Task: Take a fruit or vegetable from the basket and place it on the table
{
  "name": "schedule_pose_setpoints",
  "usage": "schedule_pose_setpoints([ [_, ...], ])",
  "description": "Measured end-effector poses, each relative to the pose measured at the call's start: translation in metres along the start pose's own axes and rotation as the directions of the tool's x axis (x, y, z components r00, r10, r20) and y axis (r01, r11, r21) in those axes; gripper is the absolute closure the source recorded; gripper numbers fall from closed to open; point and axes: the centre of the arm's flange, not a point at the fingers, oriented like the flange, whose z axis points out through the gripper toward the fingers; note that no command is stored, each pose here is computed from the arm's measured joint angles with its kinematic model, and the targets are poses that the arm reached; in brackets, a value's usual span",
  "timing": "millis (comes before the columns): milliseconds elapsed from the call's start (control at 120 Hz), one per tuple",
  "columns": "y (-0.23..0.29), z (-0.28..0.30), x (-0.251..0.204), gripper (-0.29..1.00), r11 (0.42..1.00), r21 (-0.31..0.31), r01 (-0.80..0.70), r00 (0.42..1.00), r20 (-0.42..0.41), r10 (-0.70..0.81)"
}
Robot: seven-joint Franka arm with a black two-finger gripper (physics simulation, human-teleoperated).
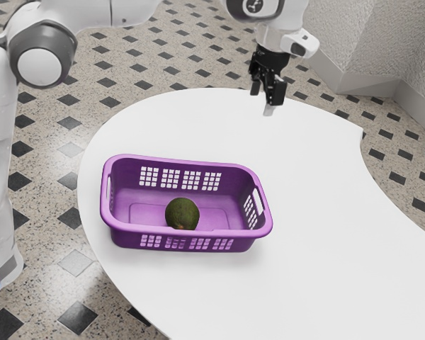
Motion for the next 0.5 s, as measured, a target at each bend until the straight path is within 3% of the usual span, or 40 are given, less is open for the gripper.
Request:
schedule_pose_setpoints([
  [117, 0.0, 0.0, 0.0, 0.01, 1.0, 0.004, 0.011, 1.0, 0.007, -0.011],
  [183, 0.006, -0.033, -0.005, 0.01, 1.0, 0.002, 0.006, 0.999, -0.047, -0.006],
  [242, 0.022, -0.04, -0.01, 0.01, 1.0, 0.0, -0.023, 0.999, -0.046, 0.023],
  [383, 0.034, 0.01, -0.041, 0.01, 0.996, 0.032, -0.082, 0.991, 0.112, 0.077],
  [500, 0.034, 0.028, -0.081, 0.01, 0.988, 0.033, -0.152, 0.975, 0.17, 0.144],
])
